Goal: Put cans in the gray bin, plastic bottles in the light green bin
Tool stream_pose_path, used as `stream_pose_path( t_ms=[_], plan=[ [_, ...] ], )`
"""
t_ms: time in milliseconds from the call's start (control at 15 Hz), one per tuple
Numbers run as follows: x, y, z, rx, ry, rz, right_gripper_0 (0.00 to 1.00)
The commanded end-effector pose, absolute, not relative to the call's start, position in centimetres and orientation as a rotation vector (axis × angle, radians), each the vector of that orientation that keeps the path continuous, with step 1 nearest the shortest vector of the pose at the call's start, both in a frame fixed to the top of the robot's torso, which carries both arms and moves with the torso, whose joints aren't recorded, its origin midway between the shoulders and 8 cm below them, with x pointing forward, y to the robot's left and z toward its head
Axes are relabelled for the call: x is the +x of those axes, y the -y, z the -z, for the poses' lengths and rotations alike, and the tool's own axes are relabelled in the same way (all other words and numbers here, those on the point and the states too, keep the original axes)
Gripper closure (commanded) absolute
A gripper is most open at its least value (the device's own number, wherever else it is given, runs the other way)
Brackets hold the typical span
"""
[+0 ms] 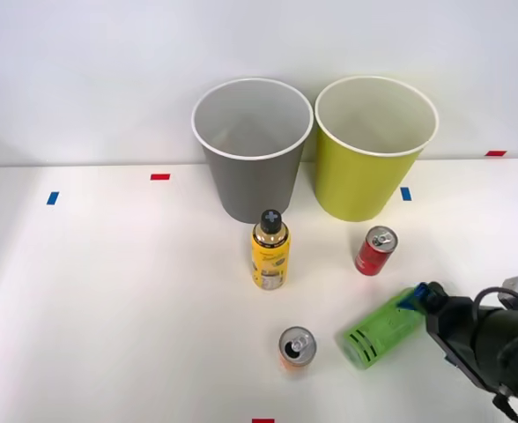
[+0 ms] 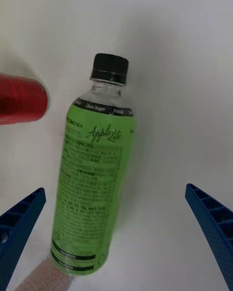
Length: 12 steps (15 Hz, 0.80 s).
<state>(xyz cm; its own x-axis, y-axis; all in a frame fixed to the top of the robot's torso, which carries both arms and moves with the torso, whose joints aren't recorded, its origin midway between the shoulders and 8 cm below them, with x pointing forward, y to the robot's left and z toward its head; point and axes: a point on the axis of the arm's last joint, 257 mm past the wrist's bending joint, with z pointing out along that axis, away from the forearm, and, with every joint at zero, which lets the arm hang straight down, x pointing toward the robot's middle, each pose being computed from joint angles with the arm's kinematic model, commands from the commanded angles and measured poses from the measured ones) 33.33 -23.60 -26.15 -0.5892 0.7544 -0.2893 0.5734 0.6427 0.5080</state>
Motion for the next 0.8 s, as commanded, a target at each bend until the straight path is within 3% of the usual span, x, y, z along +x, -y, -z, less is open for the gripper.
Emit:
stream_pose_path(
  t_ms=[67,267,467,800],
  plan=[
    [34.4,23.2,26.1,1.137,-2.359,-0.543,0.0],
    [34.5,22.4,26.6,1.203,-2.389,-0.568,0.0],
    [33.6,23.4,26.4,1.2,-2.485,-0.412,0.0],
    [35.2,22.9,27.0,1.249,-2.5,-0.413,0.0]
  ],
)
